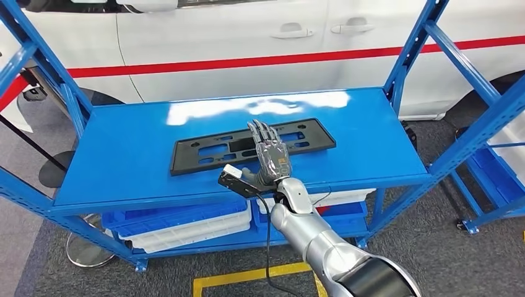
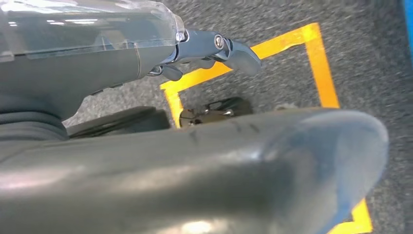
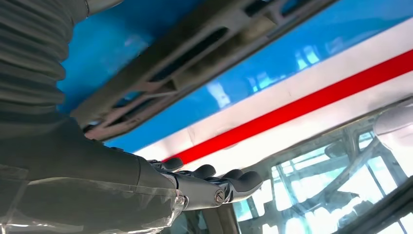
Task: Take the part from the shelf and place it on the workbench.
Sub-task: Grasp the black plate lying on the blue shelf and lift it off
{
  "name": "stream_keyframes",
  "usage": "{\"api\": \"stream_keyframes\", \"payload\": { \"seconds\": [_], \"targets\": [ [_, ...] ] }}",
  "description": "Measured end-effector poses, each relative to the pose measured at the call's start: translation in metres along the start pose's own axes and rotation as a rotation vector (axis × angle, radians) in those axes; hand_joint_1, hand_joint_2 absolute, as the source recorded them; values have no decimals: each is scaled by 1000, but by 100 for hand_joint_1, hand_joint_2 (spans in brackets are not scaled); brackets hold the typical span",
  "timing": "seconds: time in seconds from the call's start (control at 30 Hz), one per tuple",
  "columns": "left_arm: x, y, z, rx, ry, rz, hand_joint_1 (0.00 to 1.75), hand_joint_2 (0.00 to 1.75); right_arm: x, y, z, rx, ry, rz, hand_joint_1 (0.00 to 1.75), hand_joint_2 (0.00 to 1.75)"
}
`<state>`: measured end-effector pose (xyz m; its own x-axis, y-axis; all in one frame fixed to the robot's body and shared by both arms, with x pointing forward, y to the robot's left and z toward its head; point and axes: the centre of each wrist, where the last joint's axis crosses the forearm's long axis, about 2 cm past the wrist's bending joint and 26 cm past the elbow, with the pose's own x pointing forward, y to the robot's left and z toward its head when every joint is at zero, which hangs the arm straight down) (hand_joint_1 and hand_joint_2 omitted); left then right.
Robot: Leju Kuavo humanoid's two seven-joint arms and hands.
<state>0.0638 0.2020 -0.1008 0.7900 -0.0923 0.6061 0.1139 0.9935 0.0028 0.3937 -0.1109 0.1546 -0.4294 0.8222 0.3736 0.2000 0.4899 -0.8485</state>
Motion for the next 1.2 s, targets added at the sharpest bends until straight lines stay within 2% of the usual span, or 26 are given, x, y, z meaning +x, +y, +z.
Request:
{"api": "stream_keyframes", "payload": {
  "seconds": [1.2],
  "targets": [
    [-1, 7, 0, 20, 19, -8, 0, 0, -1, 3, 0, 37, 11, 15, 0, 175]
  ]
}}
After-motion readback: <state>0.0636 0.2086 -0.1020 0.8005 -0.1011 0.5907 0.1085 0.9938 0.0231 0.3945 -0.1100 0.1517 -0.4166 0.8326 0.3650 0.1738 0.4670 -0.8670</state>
